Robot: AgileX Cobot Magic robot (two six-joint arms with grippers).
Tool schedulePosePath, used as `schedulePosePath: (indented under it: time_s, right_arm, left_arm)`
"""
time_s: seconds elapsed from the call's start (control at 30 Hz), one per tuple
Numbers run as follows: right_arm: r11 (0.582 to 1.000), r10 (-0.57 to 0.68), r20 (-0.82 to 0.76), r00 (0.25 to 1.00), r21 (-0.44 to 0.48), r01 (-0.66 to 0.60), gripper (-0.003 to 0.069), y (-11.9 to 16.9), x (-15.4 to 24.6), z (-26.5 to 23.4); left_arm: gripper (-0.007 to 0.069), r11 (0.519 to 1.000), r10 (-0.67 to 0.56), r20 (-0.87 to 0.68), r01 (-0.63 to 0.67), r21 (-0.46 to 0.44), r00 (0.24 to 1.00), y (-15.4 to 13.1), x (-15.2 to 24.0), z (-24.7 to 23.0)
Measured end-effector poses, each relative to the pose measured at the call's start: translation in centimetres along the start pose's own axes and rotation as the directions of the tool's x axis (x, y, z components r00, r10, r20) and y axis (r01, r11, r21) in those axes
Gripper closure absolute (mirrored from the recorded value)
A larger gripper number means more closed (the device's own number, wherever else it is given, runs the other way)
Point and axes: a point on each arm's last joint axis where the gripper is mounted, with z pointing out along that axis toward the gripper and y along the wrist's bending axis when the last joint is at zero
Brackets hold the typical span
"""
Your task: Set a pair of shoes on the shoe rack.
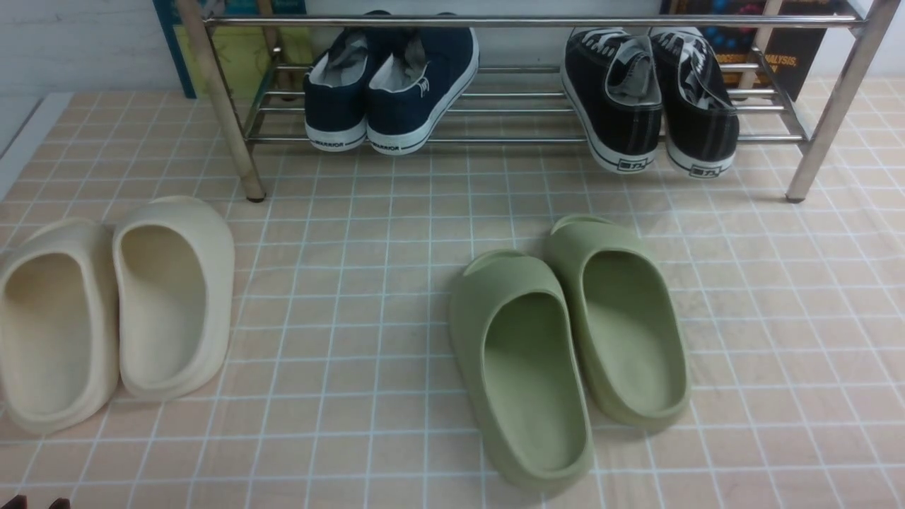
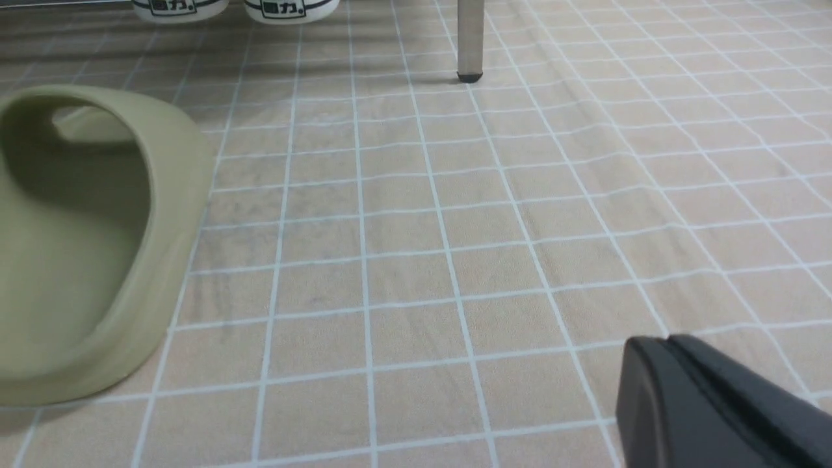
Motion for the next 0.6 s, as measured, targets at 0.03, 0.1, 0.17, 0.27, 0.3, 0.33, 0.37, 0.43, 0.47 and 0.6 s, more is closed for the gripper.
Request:
schedulePosePath:
  time_s: [0.03, 0.1, 0.17, 0.27, 0.3, 0.33, 0.37, 0.43, 0.47, 0.6]
  right_arm:
    - [1.000, -0.002, -0.004, 1.000, 0.002, 0.002, 0.0678, -0.01, 0.04, 0.00]
    - [1.000, -0.002, -0.014, 1.000, 0.003, 0.002, 0.0678, -0.03, 0.12, 0.00]
    - [1.000, -0.002, -0.029, 1.000, 0.007, 0.002, 0.0678, -0.06, 0.21, -0.03]
    - [1.000, -0.003, -0.038, 0.999, 0.009, 0.003, 0.0678, -0.07, 0.22, -0.06]
    - [1.000, -0.007, -0.039, 0.999, 0.009, 0.008, 0.0678, -0.07, 0.23, -0.06]
    - [1.000, -0.015, -0.041, 0.999, 0.009, 0.015, 0.0678, -0.08, 0.25, -0.06]
    - [1.000, -0.019, -0.041, 0.999, 0.009, 0.020, 0.0678, -0.08, 0.25, -0.06]
    - [1.000, -0.022, -0.041, 0.999, 0.009, 0.022, 0.0678, -0.08, 0.25, -0.06]
    - [1.000, -0.025, -0.041, 0.999, 0.007, 0.025, 0.0678, -0.07, 0.25, -0.06]
    - [0.999, -0.031, -0.042, 0.999, -0.014, 0.030, 0.0678, 0.04, 0.26, -0.06]
  left_arm:
    - [0.0387, 1.000, 0.000, 0.000, 0.000, 0.000, 1.000, 0.00, 0.00, 0.00]
    - [0.0387, 1.000, 0.000, 0.000, 0.000, 0.000, 1.000, 0.00, 0.00, 0.00]
    - [0.0387, 1.000, 0.000, 0.000, 0.000, 0.000, 1.000, 0.00, 0.00, 0.00]
    - [0.0387, 1.000, 0.000, 0.000, 0.000, 0.000, 1.000, 0.00, 0.00, 0.00]
    - [0.0387, 1.000, 0.000, 0.000, 0.000, 0.000, 1.000, 0.00, 0.00, 0.00]
    - [0.0387, 1.000, 0.000, 0.000, 0.000, 0.000, 1.000, 0.00, 0.00, 0.00]
    - [0.0387, 1.000, 0.000, 0.000, 0.000, 0.000, 1.000, 0.00, 0.00, 0.00]
    - [0.0387, 1.000, 0.000, 0.000, 0.000, 0.000, 1.000, 0.00, 0.00, 0.00]
    - [0.0387, 1.000, 0.000, 0.000, 0.000, 0.000, 1.000, 0.00, 0.00, 0.00]
    - [0.0387, 1.000, 0.000, 0.000, 0.000, 0.000, 1.000, 0.00, 0.00, 0.00]
